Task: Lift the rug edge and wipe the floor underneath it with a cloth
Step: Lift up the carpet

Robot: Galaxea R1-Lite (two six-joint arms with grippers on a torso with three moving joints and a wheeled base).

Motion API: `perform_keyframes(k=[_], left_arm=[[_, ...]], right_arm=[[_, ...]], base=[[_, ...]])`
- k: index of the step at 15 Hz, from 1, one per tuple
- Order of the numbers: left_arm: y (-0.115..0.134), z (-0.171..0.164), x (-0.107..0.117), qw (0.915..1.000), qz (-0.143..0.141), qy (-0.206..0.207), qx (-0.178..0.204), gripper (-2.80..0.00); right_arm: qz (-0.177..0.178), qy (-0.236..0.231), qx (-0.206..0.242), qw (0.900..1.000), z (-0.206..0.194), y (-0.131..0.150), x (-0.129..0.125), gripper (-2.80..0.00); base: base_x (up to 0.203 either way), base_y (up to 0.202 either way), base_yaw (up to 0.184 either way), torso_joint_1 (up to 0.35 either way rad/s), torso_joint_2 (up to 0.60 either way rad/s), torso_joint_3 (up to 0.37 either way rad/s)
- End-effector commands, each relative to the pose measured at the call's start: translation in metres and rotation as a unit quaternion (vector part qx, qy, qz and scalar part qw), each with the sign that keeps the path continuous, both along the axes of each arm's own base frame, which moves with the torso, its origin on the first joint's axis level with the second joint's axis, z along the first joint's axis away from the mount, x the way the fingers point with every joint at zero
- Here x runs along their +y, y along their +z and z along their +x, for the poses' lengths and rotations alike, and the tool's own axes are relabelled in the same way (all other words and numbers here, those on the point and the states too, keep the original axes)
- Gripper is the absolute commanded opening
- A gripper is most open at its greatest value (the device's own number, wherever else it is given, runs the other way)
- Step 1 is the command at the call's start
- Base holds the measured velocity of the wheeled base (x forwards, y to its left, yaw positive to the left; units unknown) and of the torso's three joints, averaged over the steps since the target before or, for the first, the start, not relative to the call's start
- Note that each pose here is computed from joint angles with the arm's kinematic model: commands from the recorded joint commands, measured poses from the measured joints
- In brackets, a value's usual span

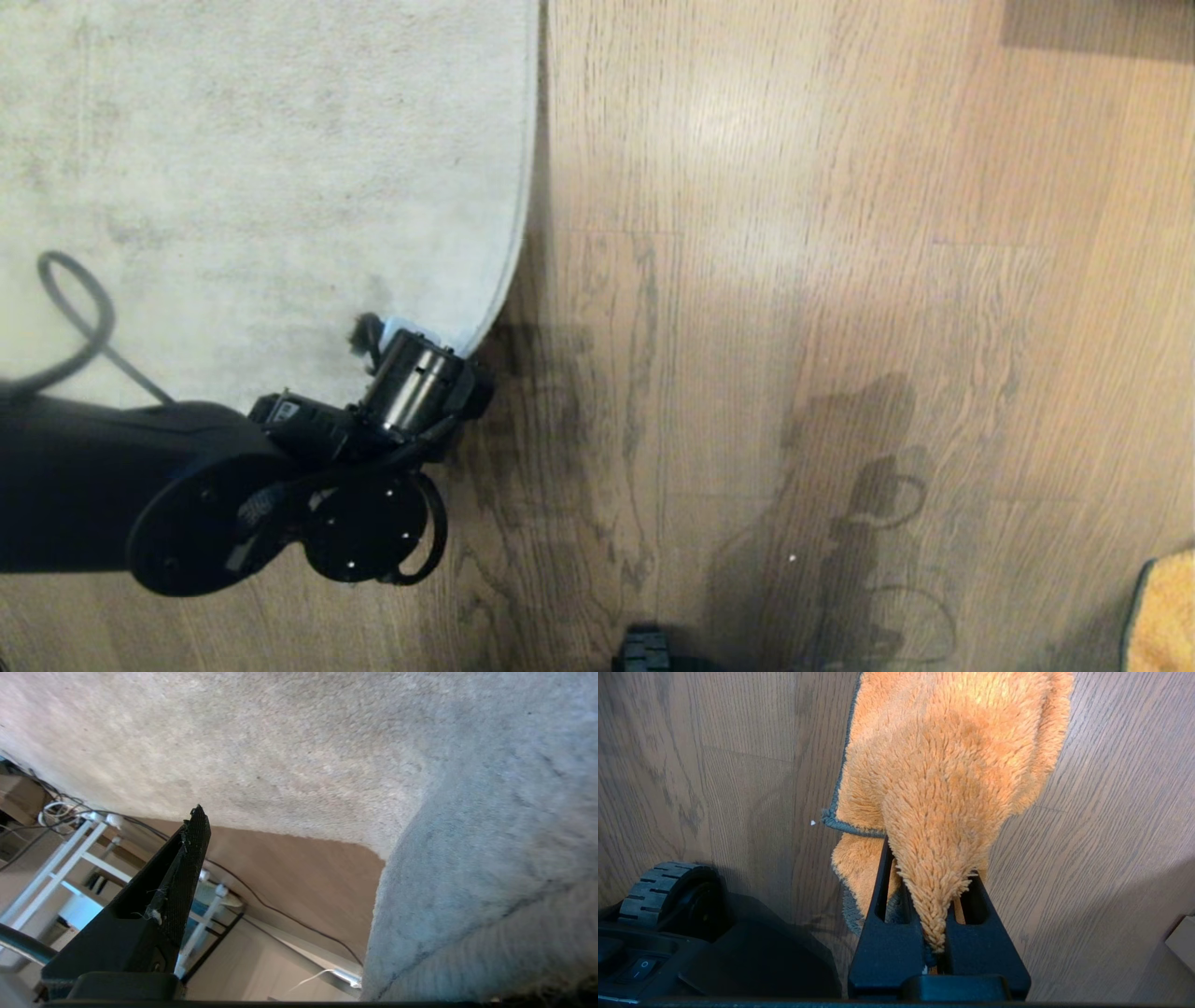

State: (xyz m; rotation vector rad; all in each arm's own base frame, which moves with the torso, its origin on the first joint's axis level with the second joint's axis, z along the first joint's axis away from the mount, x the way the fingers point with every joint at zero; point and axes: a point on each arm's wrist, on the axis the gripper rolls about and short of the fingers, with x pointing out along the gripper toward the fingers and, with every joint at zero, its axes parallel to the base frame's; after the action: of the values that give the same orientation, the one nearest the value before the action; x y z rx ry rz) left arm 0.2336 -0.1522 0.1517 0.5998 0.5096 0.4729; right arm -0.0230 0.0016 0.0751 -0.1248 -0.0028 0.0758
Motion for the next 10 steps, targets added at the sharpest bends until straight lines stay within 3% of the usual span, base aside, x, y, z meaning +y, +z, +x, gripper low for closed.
perform_keyframes(k=[1, 3, 4, 10], left_arm=[[-0.0032, 0.0022, -0.0020, 1.0000, 0.001, 0.002, -0.002, 0.00], [-0.0034, 0.0021, -0.0025, 1.0000, 0.000, 0.000, -0.001, 0.00], [-0.0039, 0.0016, -0.0026, 1.0000, 0.001, 0.000, 0.000, -2.80], [-0.0066, -0.0059, -0.0079, 0.9997, -0.002, -0.022, 0.008, -2.80]], right_arm=[[0.000, 0.000, 0.001, 1.000, 0.0001, 0.0000, 0.0000, -2.80], [0.000, 0.000, 0.001, 1.000, 0.0001, -0.0001, 0.0000, -2.80], [0.000, 0.000, 0.001, 1.000, 0.0001, 0.0000, 0.0000, -2.80], [0.000, 0.000, 0.001, 1.000, 0.0001, 0.0000, 0.0000, -2.80]], base=[[0.000, 0.000, 0.000, 0.000, 0.00, 0.000], [0.000, 0.000, 0.000, 0.000, 0.00, 0.000], [0.000, 0.000, 0.000, 0.000, 0.00, 0.000], [0.000, 0.000, 0.000, 0.000, 0.00, 0.000]])
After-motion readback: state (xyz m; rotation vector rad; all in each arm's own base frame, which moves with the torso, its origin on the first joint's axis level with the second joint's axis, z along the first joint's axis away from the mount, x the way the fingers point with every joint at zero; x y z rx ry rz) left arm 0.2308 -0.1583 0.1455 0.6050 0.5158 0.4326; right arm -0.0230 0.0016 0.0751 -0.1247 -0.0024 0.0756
